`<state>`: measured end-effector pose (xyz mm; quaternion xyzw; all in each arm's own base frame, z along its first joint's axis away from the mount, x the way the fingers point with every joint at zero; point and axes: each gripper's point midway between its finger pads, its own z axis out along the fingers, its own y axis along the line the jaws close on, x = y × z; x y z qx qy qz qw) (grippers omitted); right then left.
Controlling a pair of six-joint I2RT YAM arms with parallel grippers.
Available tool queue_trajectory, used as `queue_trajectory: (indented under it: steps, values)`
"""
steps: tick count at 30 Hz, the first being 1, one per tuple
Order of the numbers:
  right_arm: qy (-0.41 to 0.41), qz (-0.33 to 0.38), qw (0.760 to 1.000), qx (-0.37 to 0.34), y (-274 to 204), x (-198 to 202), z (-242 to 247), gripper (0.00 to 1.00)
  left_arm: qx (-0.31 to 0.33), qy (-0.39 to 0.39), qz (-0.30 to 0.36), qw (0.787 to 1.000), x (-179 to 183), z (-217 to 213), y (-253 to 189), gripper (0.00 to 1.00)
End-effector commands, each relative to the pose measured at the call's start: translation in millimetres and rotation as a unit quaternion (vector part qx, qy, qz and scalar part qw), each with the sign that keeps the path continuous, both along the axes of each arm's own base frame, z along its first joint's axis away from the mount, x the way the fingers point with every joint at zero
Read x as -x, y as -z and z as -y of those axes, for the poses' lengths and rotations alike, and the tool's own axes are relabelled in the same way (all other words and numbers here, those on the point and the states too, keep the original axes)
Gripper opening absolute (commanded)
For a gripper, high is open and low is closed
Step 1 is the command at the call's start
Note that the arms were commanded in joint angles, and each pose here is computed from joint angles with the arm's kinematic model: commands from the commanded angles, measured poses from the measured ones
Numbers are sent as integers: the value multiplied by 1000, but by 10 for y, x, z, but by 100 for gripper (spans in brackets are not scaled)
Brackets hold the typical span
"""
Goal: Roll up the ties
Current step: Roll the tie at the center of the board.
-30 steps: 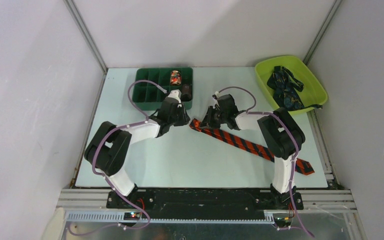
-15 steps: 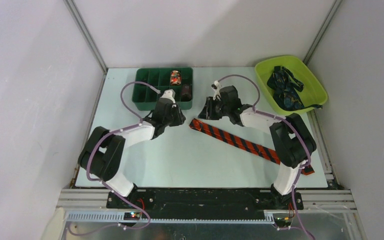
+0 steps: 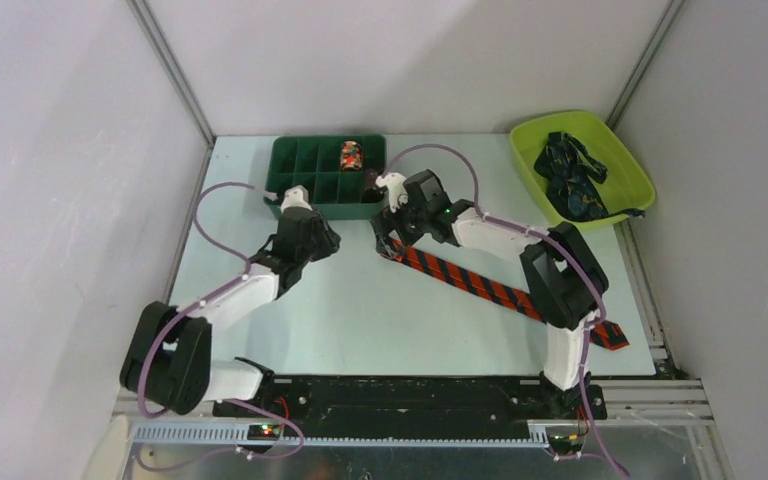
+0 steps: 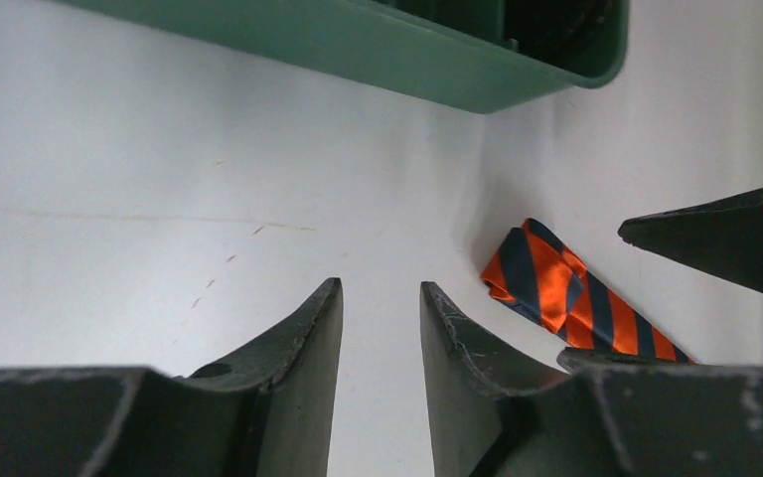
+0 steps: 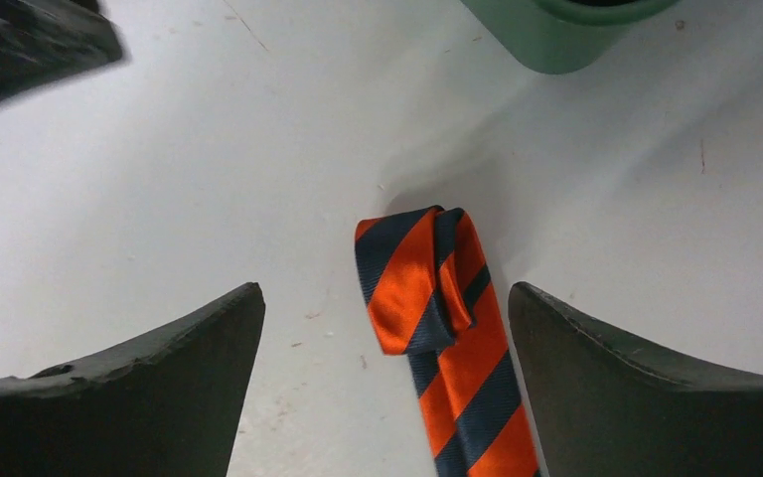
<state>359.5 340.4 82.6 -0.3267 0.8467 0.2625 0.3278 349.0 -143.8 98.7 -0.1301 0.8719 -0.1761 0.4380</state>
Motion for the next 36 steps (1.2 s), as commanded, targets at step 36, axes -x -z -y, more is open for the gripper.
queue_trajectory:
  steps: [36]
  values:
    - [-114, 9, 976, 187, 740, -44, -63, 63, 22, -112, 1, 993, 211, -644, -27, 43]
